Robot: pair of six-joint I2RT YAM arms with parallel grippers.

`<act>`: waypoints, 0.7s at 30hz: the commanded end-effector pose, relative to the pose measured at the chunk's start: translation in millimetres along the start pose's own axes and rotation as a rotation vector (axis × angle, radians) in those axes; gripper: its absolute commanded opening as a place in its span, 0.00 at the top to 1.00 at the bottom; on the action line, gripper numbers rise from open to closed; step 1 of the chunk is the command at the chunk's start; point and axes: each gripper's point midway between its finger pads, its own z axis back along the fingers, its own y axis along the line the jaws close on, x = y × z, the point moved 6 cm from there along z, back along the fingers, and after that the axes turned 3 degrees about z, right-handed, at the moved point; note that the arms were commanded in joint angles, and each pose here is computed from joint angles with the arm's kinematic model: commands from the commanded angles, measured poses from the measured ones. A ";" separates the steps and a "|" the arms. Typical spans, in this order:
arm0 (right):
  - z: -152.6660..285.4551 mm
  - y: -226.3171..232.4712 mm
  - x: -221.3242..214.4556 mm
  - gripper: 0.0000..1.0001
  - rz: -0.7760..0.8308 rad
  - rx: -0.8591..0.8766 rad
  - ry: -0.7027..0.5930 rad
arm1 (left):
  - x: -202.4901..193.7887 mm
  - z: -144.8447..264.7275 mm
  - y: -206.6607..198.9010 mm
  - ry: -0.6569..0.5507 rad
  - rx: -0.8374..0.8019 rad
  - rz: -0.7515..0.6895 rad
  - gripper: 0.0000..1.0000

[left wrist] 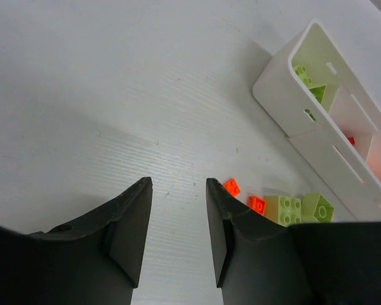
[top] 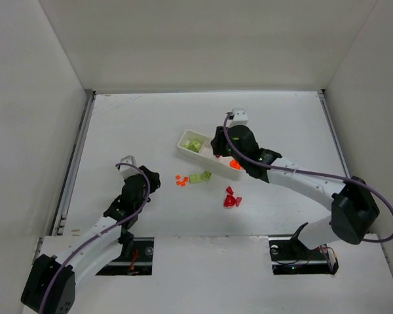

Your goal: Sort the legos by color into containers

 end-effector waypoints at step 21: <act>-11.4 -83.5 -50.0 0.56 -0.026 -0.189 0.051 | -61.5 47.5 -123.5 0.251 -0.343 -0.278 0.66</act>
